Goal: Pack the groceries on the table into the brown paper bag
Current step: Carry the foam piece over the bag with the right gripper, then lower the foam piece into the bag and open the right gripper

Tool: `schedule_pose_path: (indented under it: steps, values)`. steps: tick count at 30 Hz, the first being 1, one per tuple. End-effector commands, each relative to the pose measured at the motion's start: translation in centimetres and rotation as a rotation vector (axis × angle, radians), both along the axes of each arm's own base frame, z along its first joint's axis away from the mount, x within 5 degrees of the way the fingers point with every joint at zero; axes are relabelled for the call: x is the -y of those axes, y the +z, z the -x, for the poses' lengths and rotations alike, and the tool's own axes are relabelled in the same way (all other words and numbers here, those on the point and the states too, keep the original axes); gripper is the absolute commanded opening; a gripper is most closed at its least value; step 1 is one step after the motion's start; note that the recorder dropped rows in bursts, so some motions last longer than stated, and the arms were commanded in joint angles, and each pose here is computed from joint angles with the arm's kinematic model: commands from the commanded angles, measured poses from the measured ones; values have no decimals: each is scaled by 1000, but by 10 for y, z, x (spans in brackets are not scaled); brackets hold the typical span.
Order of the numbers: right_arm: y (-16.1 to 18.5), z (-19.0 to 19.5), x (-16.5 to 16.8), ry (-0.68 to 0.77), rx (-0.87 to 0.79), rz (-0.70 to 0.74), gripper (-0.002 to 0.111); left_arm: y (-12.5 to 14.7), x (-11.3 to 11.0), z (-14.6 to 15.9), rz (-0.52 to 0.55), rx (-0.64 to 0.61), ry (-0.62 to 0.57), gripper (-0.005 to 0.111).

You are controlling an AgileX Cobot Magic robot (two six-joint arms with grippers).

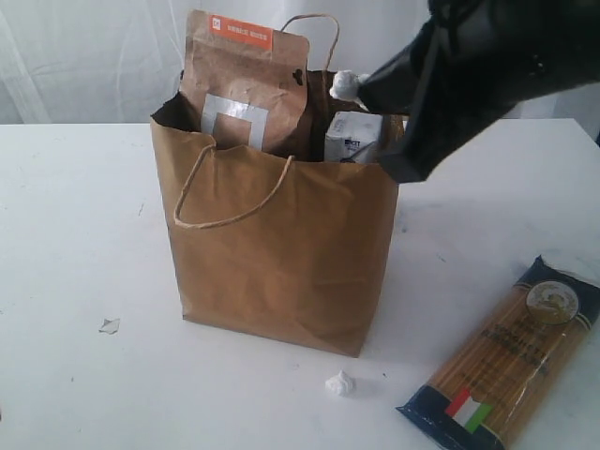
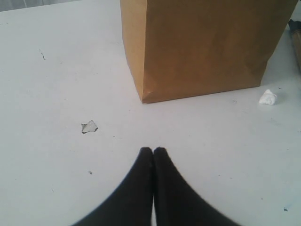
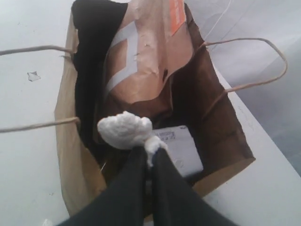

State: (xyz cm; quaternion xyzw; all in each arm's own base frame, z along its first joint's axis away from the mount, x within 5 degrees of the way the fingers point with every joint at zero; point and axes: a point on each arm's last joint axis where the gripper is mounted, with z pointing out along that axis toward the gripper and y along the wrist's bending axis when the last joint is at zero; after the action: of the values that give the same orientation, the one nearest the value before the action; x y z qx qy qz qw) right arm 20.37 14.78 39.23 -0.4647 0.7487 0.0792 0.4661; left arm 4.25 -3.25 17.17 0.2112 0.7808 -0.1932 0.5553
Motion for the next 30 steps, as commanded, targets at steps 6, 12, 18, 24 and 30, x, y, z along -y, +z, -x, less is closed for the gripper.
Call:
schedule_pose_path:
  steps: [6,12,18,24,30]
  values:
    - [-2,-30,-17,-10,-40,13,0,-1,0,0,12,-8,6,0]
    - [-11,-35,-22,-23,-91,17,0,-1,0,0,12,-8,6,0]
    - [-15,-37,-28,-13,-140,31,0,-1,0,0,12,-8,6,0]
    - [-19,-42,-32,-60,-229,11,0,-1,0,0,12,-8,6,0]
    - [-15,-48,-36,-96,-256,-23,0,-1,0,0,12,-8,6,0]
